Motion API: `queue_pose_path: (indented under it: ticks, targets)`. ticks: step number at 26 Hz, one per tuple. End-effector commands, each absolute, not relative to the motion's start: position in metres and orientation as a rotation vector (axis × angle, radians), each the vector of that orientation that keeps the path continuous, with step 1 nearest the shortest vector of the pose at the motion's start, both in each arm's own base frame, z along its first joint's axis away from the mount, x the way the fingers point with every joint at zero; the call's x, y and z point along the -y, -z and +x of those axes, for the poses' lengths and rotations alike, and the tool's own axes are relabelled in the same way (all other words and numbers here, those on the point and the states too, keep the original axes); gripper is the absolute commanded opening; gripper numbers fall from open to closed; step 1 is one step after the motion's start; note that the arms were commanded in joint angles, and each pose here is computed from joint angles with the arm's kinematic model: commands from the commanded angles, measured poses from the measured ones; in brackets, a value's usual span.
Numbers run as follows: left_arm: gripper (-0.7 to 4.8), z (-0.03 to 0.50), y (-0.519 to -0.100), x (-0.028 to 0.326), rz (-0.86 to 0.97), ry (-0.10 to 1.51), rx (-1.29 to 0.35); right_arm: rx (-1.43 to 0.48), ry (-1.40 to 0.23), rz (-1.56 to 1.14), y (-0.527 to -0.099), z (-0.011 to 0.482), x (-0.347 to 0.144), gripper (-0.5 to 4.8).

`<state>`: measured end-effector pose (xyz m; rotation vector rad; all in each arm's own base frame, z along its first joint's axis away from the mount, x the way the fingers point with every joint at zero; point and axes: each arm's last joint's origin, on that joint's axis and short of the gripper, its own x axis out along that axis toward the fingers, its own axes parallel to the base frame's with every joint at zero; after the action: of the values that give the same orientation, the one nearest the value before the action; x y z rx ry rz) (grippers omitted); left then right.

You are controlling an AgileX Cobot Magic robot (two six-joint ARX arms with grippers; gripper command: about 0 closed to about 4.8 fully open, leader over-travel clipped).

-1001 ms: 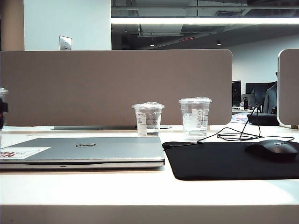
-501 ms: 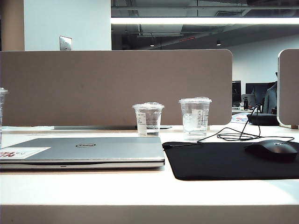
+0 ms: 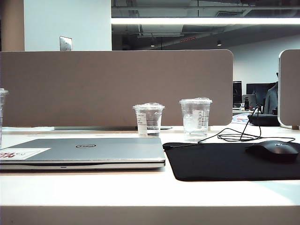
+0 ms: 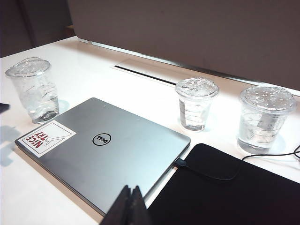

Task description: Pick up the coffee cup on the left and place it on the left side of the laptop.

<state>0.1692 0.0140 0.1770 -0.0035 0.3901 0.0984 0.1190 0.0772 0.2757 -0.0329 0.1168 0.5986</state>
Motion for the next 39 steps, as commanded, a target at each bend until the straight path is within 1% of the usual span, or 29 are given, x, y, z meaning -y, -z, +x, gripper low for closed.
queue_pose_path:
  ticks: [1, 4, 5, 6, 10, 15, 19, 20, 22, 28, 30, 32, 35, 39]
  targets:
    - [1.57, 0.160, -0.186, -0.013, 0.000, -0.099, -0.373, -0.092, -0.605, -0.029, -0.280, 0.118, -0.077, -0.02]
    - [0.81, 0.151, -0.194, -0.013, -0.001, -0.099, -0.331, -0.092, -0.647, -0.027, -0.280, 0.117, -0.078, -0.02]
    - [0.17, 0.145, -0.199, -0.012, -0.003, -0.092, -0.303, -0.093, -0.662, -0.026, -0.280, 0.117, -0.078, -0.01]
    - [-0.06, 0.140, -0.202, -0.011, -0.012, -0.071, -0.280, -0.094, -0.661, -0.027, -0.280, 0.117, -0.078, -0.01]
    - [-0.06, 0.129, -0.208, -0.009, -0.016, -0.030, -0.245, -0.094, -0.658, -0.027, -0.279, 0.117, -0.078, -0.01]
    - [-0.06, 0.118, -0.209, -0.008, -0.016, -0.028, -0.235, -0.094, -0.658, -0.027, -0.279, 0.117, -0.078, -0.01]
    - [-0.06, 0.108, -0.209, -0.005, -0.041, 0.031, -0.237, -0.094, -0.658, -0.027, -0.279, 0.117, -0.078, -0.01]
    - [-0.06, 0.105, -0.211, -0.005, -0.057, 0.036, -0.217, -0.094, -0.658, -0.027, -0.279, 0.117, -0.078, -0.01]
    - [-0.06, 0.100, -0.215, -0.005, -0.078, 0.034, -0.171, -0.094, -0.658, -0.027, -0.279, 0.117, -0.078, -0.01]
    - [-0.06, 0.095, -0.217, -0.004, -0.074, 0.033, -0.144, -0.094, -0.658, -0.027, -0.279, 0.117, -0.078, -0.01]
    - [-0.06, 0.091, -0.219, -0.004, -0.069, 0.031, -0.101, -0.094, -0.658, -0.027, -0.279, 0.117, -0.078, -0.01]
    - [-0.06, 0.086, -0.218, -0.004, -0.066, 0.022, -0.066, -0.094, -0.658, -0.027, -0.279, 0.117, -0.078, -0.01]
    - [-0.06, 0.086, -0.215, -0.002, -0.062, 0.006, -0.056, -0.094, -0.658, -0.027, -0.279, 0.117, -0.078, -0.01]
    - [-0.06, 0.088, -0.212, 0.004, -0.059, 0.018, -0.013, -0.094, -0.658, -0.027, -0.279, 0.117, -0.078, -0.01]
